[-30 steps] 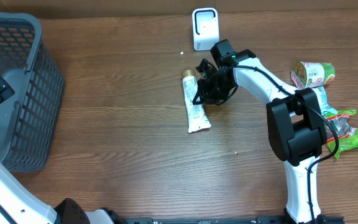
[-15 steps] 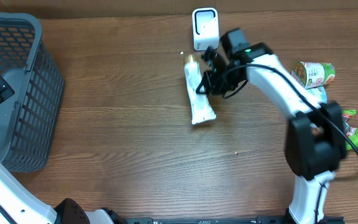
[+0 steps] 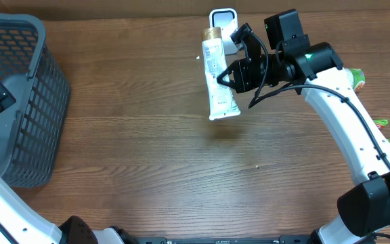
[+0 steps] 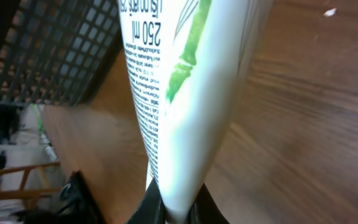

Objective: Scan the item barcode
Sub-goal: 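Lift the tube upright and hold its barcode at the scanner, then carry the tube right and release it on the scanned items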

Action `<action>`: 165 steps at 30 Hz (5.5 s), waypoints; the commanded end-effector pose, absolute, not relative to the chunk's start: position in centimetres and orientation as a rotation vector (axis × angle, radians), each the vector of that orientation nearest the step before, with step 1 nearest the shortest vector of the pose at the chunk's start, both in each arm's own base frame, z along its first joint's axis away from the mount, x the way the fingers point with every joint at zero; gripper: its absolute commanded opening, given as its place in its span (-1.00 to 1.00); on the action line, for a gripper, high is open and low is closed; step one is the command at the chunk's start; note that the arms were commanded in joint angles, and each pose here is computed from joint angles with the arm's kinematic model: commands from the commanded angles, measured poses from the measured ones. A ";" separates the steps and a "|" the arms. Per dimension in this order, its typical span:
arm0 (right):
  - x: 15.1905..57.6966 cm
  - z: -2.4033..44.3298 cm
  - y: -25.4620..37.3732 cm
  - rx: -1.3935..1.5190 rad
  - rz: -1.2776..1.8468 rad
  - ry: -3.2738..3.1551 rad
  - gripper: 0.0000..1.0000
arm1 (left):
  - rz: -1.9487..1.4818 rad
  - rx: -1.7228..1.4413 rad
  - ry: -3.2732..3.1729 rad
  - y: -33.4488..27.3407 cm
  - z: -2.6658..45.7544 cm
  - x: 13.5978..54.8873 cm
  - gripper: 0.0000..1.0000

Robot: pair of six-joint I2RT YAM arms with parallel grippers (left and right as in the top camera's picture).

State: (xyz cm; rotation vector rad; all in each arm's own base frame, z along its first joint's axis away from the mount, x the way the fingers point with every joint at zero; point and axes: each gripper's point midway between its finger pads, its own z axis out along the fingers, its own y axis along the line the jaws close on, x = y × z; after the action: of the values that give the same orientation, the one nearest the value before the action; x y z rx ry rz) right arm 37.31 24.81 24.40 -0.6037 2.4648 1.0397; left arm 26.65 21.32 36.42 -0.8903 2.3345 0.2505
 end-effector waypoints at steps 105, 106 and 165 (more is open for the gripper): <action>46.6 29.8 11.5 0.053 0.410 2.387 -0.93 | 0.250 -0.888 2.311 21.2 37.1 26.6 1.00; 45.8 29.9 10.3 0.133 0.444 2.414 -0.93 | 0.250 -0.888 2.311 21.2 37.1 26.6 1.00; 28.8 34.8 -4.3 0.452 0.317 2.342 1.00 | 0.250 -0.888 2.311 21.2 37.1 26.6 0.99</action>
State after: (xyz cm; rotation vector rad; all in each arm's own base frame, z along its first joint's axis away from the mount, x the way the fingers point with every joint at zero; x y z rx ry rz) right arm 31.01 -6.36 31.61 0.7028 2.3897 0.3260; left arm 26.65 21.32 36.42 -0.8903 2.3345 0.2505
